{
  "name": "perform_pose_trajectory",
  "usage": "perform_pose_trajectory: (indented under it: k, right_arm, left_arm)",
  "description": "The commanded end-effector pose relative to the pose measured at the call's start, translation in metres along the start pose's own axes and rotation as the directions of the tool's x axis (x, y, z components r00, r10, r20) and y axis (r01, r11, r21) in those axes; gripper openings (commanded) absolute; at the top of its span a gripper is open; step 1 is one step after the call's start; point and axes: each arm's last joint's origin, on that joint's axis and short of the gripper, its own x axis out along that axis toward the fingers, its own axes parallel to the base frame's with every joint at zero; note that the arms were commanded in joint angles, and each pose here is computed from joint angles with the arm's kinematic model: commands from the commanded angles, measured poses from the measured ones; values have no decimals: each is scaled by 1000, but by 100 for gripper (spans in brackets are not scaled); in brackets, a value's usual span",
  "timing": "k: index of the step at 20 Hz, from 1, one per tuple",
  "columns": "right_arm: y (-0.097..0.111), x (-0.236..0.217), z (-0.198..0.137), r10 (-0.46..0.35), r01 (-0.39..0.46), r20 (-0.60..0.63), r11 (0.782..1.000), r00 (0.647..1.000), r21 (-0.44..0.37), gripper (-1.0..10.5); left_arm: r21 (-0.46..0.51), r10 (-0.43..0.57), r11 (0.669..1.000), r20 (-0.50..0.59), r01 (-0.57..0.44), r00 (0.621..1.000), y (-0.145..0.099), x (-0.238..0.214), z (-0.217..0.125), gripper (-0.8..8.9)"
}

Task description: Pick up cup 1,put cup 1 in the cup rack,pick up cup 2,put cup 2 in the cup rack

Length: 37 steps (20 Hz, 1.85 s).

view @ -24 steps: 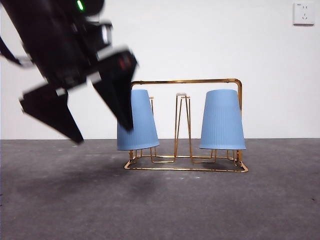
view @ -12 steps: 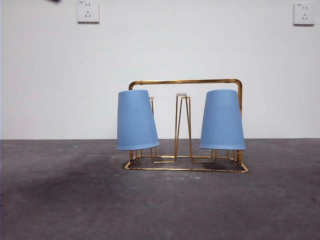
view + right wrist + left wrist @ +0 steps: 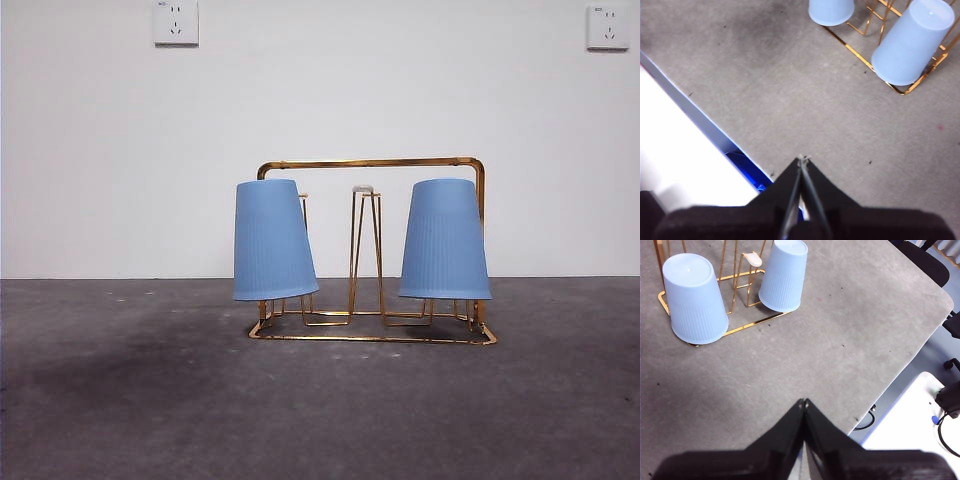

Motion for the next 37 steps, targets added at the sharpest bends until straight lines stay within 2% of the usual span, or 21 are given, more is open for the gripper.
perform_pose_trajectory:
  k: [1,6,9,11,14,17,19,21,24,26,28,30,35,37]
  right_arm:
    - [-1,2,-1,-19,19,-6,1000,1000,10,2]
    - [-1,2,-1,-26,26,-6,1000,1000,10,2]
    - [-1,2,-1,-26,26,-5,1000,1000,10,2]
    - [-1,2,-1,-26,26,-6,1000,1000,10,2]
    - [-1,2,-1,-26,26,-6,1000,1000,10,2]
    - [-1,2,-1,-26,26,-6,1000,1000,10,2]
    - [-1,2,-1,-26,26,-6,1000,1000,10,2]
    - [-1,2,-1,-26,26,-6,1000,1000,10,2]
    - [-1,2,-1,-26,26,-7,1000,1000,10,2]
    - [-1,2,-1,-26,26,-9,1000,1000,10,2]
    - [-1,2,-1,-26,26,-9,1000,1000,10,2]
    - [-1,2,-2,-26,26,-10,1000,1000,10,2]
    - [-1,2,-1,-26,26,-9,1000,1000,10,2]
    - [-1,2,-1,-26,26,-9,1000,1000,10,2]
  left_arm:
    - [-1,-5,1000,3,5,1000,-1,-1,0,-4]
    - [-8,8,1000,-30,-8,1000,0,-1,-3,-4]
    - [44,8,999,-1,-8,1000,0,0,0,-3]
    - [112,58,992,57,-64,997,1,0,5,-3]
    - [257,132,948,221,-188,966,2,-4,18,-4]
    - [375,165,859,440,-348,883,9,-31,29,-3]
    - [383,163,825,544,-415,823,16,-52,26,-3]
    - [336,225,795,612,-506,759,24,-68,13,-3]
    - [247,406,703,631,-667,661,40,-72,-19,-3]
    - [207,460,679,628,-705,627,51,-62,-43,-3]
    - [175,483,680,623,-712,615,63,-44,-70,-3]
    - [148,485,698,623,-701,614,74,-26,-93,-3]
    - [63,501,759,579,-648,643,98,14,-142,-3]
    - [43,508,772,559,-634,656,104,25,-156,-3]
